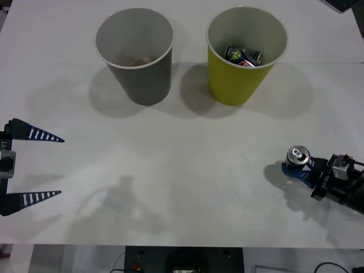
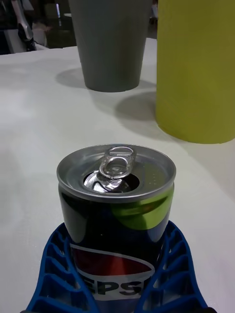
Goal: Put the can into the green bin and the plastic bottle into the gray bin
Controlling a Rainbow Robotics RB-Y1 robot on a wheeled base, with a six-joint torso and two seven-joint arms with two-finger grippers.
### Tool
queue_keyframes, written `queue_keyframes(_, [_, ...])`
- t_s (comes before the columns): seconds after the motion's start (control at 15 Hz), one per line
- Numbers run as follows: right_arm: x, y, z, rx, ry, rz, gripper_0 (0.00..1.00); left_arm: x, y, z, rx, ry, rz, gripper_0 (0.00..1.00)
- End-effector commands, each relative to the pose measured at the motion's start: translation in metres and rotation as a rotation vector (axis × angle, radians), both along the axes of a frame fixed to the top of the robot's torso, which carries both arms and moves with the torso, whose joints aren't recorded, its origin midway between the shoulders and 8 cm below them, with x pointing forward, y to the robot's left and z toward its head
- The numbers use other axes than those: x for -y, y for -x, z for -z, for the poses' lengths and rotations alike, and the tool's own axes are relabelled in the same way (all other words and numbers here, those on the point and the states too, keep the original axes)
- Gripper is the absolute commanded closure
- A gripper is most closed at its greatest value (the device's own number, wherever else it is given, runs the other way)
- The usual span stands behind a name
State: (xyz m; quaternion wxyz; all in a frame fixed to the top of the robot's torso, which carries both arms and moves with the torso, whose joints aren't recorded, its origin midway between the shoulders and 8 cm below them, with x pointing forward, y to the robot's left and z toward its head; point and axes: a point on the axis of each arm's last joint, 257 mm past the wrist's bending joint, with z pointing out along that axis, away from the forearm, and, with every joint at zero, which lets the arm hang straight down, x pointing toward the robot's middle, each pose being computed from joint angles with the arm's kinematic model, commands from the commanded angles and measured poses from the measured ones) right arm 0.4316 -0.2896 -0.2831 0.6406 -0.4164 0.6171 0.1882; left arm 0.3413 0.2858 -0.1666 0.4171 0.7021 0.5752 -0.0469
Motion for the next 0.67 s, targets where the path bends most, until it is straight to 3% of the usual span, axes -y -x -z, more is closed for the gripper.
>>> queue_keyframes(0.07, [0.000, 0.000, -0.010, -0.054, 0.052, -0.020, 1.00, 0.000, 0.000, 0.000, 0.000, 0.000, 0.000, 0.00])
queue_keyframes(0.27, [0.001, 0.004, -0.024, -0.114, 0.124, 0.002, 1.00, 0.000, 0.000, 0.000, 0.000, 0.000, 0.000, 0.00])
queue_keyframes(0.67, [-0.011, 0.016, -0.060, -0.314, 0.215, 0.079, 1.00, 0.000, 0.000, 0.000, 0.000, 0.000, 0.000, 0.00])
